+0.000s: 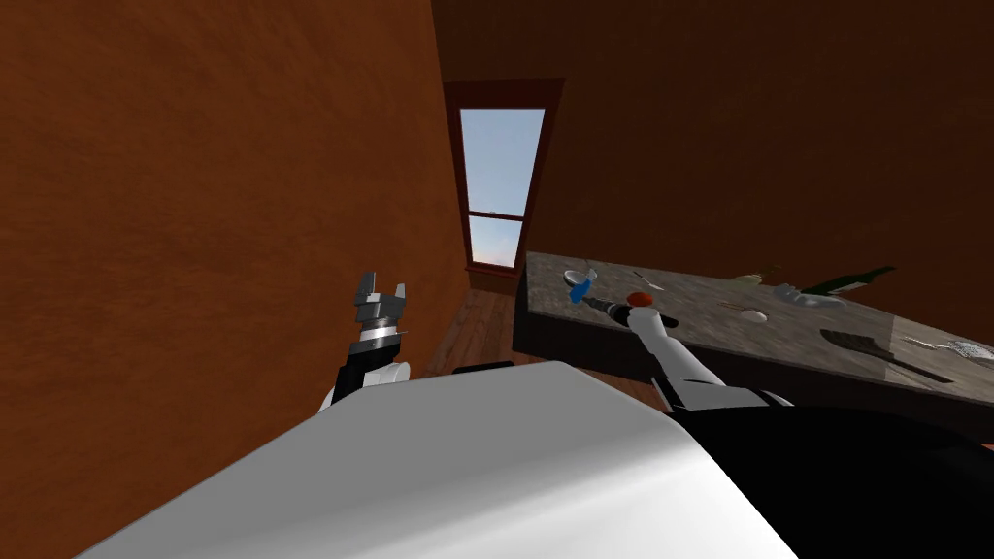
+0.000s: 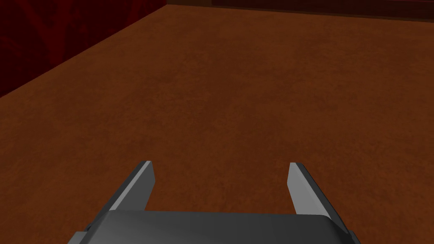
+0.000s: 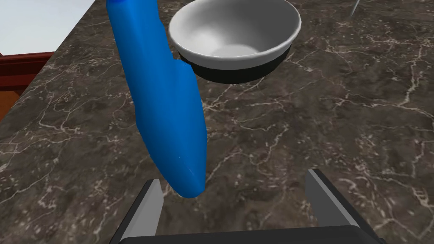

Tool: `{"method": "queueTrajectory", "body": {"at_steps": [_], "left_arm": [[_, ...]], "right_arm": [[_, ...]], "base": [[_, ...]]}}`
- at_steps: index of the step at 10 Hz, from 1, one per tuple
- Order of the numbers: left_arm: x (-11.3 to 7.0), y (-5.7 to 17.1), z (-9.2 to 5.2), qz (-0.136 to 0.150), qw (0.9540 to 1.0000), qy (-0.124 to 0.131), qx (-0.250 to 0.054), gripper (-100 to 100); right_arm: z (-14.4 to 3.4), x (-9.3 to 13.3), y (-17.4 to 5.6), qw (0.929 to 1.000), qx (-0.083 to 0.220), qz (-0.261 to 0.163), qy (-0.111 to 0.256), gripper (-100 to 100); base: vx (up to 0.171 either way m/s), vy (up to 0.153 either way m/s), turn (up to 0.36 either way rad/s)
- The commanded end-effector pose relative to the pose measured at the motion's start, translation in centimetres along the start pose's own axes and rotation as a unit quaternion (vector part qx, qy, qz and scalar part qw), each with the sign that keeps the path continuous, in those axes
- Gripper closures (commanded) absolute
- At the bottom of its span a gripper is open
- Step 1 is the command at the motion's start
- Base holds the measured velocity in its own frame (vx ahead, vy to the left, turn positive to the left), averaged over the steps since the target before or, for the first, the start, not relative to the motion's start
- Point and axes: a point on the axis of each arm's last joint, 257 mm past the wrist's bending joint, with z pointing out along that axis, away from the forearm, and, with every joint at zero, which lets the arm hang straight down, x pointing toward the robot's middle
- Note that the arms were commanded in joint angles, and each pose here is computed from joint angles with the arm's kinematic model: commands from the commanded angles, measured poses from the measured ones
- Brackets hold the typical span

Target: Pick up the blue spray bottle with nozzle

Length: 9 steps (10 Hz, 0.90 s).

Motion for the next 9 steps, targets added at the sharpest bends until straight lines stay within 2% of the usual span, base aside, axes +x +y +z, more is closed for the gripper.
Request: {"method": "queueTrajectory", "body": {"at_steps": [1,2,4,6,7,8,9], "left_arm": [[0.0,0.0,0.0,0.000,1.0000,0.000,0.000,0],[0.0,0.0,0.0,0.000,1.0000,0.000,0.000,0],[0.0,0.0,0.0,0.000,1.0000,0.000,0.000,0],[0.0,0.0,0.0,0.000,1.0000,0.000,0.000,0],[0.0,0.0,0.0,0.000,1.0000,0.000,0.000,0],[0.0,0.0,0.0,0.000,1.0000,0.000,0.000,0],[0.0,0.0,0.0,0.000,1.0000,0.000,0.000,0]], "right_arm": [[0.5,2.1,-0.8,0.9999,0.005,0.000,0.012,-100],[1.0,0.7,-1.2,0.9995,0.013,-0.019,-0.022,-100],[1.9,3.2,-2.5,0.9990,0.020,-0.038,-0.010,-100],[2.5,6.0,-3.9,0.9988,0.030,-0.038,0.012,-100],[2.5,5.2,-3.7,0.9989,0.028,-0.039,0.006,-100],[2.5,5.4,-3.7,0.9989,0.028,-0.038,0.007,100],[2.5,5.4,-3.7,0.9989,0.028,-0.038,0.006,100]], "base": [[0.001,-0.003,0.040],[0.071,0.028,-0.321],[0.077,0.052,-0.350],[-0.005,0.010,-0.029],[-0.006,-0.003,0.007],[0.000,0.000,0.000],[0.000,0.000,0.000]]}}
